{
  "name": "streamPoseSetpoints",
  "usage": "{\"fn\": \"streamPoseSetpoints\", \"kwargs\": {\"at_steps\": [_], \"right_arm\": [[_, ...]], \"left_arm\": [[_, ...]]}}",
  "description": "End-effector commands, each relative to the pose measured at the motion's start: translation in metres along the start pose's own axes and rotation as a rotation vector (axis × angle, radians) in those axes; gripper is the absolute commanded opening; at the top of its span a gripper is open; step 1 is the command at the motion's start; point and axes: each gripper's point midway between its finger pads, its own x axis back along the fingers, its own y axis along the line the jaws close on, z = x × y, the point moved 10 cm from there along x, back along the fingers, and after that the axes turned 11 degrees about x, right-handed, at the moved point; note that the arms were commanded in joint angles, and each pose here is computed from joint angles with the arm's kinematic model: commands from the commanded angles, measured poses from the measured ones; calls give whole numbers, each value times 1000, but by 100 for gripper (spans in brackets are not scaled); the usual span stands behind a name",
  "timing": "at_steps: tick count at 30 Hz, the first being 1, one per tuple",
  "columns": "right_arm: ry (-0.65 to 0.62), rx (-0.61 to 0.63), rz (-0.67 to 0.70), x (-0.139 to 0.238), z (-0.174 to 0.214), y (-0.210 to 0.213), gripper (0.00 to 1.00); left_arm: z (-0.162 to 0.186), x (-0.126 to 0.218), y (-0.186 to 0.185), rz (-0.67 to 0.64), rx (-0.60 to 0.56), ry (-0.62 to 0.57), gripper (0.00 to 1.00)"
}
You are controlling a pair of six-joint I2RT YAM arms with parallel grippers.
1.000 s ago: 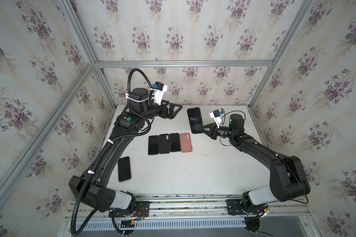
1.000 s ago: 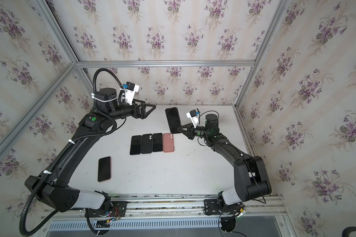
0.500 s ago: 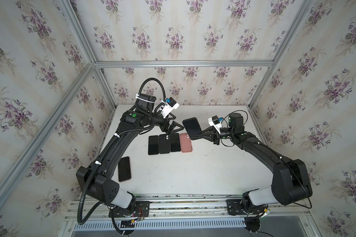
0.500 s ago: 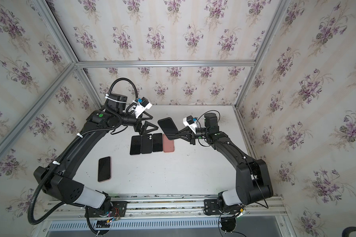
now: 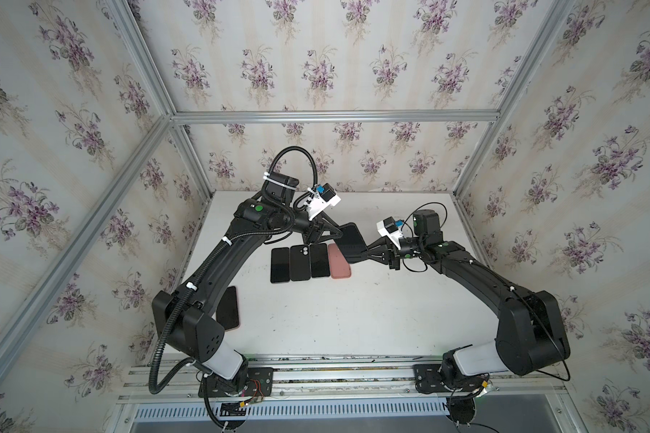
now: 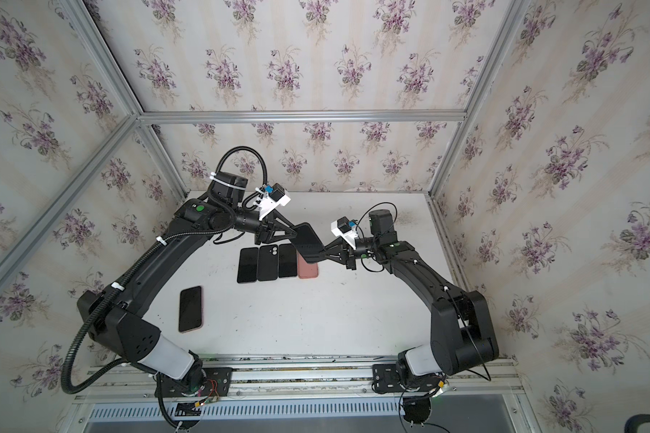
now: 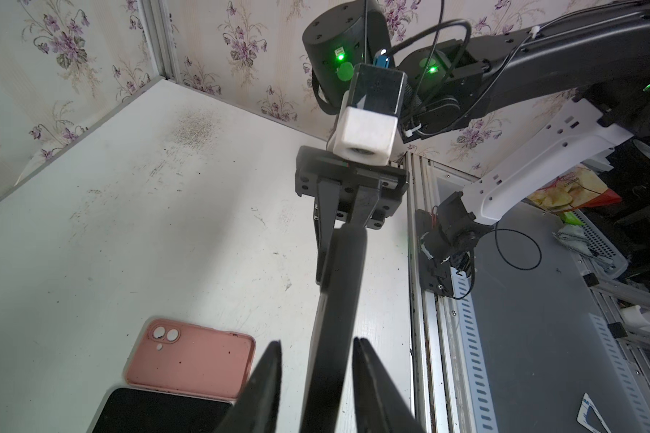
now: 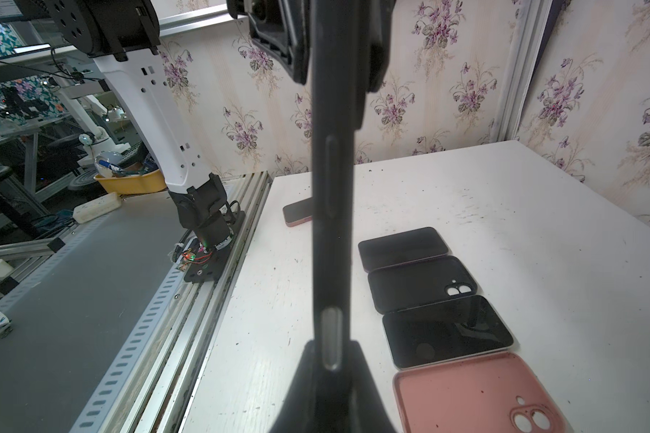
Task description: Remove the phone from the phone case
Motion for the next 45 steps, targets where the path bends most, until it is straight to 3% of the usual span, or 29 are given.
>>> {"fn": "streamPoseSetpoints", "kwargs": {"at_steps": [1,7,9,12,15,17,19,21,23,26,31,36,45], "right_arm": [[-22,35,-17,1,-7,1,0],[-15,22,1,1,-7,-2,0],[-16,2,37,1,-9,-6,14],[-54,-76,172,4,-13,-17,50],[-160,-208,364,15,-24,-29,60],[-263,-405,523,22,-30,-39,60],[-367,-604,584,25,-35,-47,57],[-458,-607,549,17,-51,-43,56],[-540,-515,542,5,-70,-30,64],[-574,-542,531,-7,-81,-28,66],[-637,-620,492,-9,-79,-31,62],[-623,-690,458,-13,-73,-32,60],[-676,-706,409,-16,-75,-39,57]], "left_arm": [[-2,0,-3,47,-20,-12,20],[2,0,-2,52,-1,-5,3],[1,3,-1,49,14,-13,0],[-10,18,6,45,104,-54,0],[-29,38,19,5,263,-126,0],[-44,51,28,-26,399,-209,0],[-54,62,37,-62,542,-329,0],[-55,70,51,-37,737,-464,0],[-48,72,66,60,931,-583,0],[-41,67,73,213,1053,-688,0],[-36,62,77,227,1097,-673,0],[-32,61,76,237,1101,-685,0],[-32,60,70,262,1081,-677,0]]}}
